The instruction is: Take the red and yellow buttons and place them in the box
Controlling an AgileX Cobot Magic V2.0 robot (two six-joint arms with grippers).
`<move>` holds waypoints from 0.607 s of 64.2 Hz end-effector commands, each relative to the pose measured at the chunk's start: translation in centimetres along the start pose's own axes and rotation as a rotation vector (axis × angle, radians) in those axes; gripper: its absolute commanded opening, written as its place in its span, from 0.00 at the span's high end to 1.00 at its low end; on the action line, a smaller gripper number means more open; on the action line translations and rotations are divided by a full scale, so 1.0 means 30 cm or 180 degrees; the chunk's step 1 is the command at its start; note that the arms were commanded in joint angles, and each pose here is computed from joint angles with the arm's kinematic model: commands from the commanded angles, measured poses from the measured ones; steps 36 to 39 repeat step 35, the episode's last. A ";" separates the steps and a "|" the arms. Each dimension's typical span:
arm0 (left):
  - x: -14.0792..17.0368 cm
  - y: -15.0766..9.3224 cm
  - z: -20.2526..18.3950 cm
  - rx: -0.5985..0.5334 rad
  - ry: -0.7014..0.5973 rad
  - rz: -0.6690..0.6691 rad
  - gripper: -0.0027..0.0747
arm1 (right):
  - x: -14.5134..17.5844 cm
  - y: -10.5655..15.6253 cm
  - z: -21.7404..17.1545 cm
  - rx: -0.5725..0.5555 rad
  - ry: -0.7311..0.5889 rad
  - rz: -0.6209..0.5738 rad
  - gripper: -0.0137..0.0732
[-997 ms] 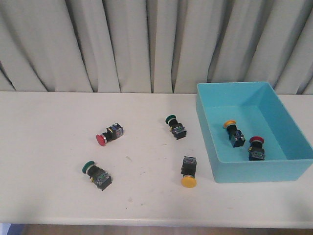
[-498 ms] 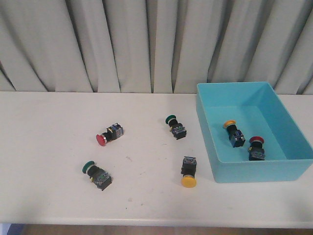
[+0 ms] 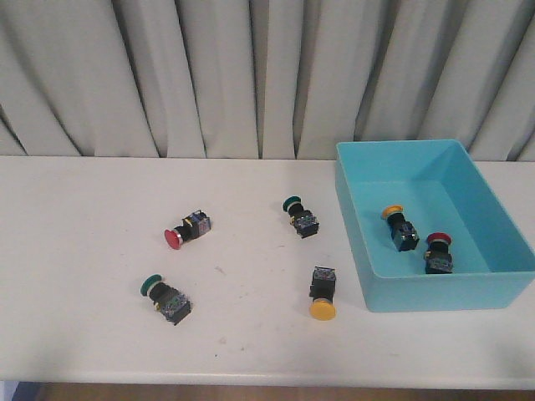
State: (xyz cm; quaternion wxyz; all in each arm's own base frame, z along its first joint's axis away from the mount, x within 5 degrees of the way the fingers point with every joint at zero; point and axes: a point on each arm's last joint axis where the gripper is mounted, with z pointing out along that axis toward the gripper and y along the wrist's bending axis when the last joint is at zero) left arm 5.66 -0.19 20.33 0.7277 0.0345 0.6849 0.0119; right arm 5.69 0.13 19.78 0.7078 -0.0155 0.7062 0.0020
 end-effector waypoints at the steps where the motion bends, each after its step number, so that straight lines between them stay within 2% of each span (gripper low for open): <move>1: 0.028 -0.003 0.000 -0.0004 -0.0132 -0.0020 0.98 | -0.019 0.000 -0.002 0.0015 -0.0275 -0.0063 0.85; 12: 0.028 -0.003 0.000 -0.0004 -0.0132 -0.0020 0.98 | -0.038 0.000 -0.005 0.0013 -0.0463 -0.0039 0.85; 39: 0.028 -0.003 0.000 -0.0004 -0.0132 -0.0020 0.98 | -0.038 0.000 -0.005 0.0013 -0.0461 -0.0039 0.85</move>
